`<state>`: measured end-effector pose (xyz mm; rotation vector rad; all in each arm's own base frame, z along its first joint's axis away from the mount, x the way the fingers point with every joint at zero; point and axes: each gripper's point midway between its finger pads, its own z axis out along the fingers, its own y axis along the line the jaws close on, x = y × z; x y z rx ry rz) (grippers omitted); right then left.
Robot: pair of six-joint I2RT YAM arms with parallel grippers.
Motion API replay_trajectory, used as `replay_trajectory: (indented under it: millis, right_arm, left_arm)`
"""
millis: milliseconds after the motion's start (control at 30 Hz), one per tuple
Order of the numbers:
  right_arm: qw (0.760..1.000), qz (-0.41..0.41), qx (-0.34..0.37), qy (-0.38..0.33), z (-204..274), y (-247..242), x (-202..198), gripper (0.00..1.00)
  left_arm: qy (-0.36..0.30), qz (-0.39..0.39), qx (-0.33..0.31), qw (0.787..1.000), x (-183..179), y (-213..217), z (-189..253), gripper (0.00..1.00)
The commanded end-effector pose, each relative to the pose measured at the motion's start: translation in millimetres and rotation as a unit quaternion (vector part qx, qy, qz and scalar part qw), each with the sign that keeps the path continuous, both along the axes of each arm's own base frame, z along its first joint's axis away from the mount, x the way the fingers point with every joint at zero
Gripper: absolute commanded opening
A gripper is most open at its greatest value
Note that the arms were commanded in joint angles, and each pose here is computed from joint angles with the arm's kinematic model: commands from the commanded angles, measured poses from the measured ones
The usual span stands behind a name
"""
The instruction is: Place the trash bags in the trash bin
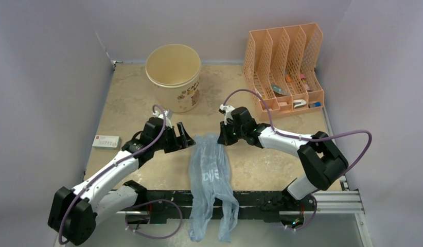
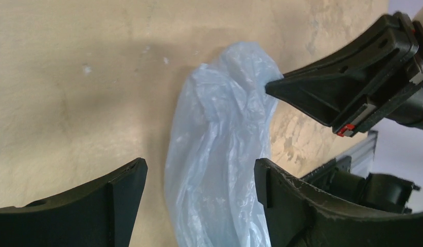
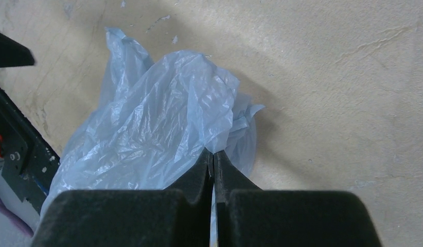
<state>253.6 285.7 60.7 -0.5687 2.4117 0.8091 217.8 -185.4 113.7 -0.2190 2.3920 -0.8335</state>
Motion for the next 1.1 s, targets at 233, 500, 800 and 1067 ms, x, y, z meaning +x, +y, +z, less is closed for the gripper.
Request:
replay_trajectory:
  millis: [233, 500, 800, 1067]
  right_arm:
    - [0.998, 0.02, 0.053, -0.01, 19.2, 18.2, -9.1, 0.0]
    - [0.999, 0.009, 0.048, -0.003, 14.7, 15.9, -10.8, 0.0]
    - [0.996, 0.02, 0.089, 0.003, 30.6, 26.0, -17.1, 0.0]
    - [0.994, 0.026, 0.104, 0.006, 39.0, 30.3, -24.2, 0.02]
  left_arm:
    - [0.004, -0.129, -0.072, 0.989, -4.8, -43.6, -13.9, 0.65]
    - [-0.002, -0.092, -0.038, 0.995, 5.3, -31.9, -22.5, 0.56]
    - [0.032, -0.131, -0.026, 0.991, 1.6, -38.7, -49.2, 0.47]
    - [0.022, -0.155, -0.037, 0.987, 4.8, -46.9, -54.7, 0.21]
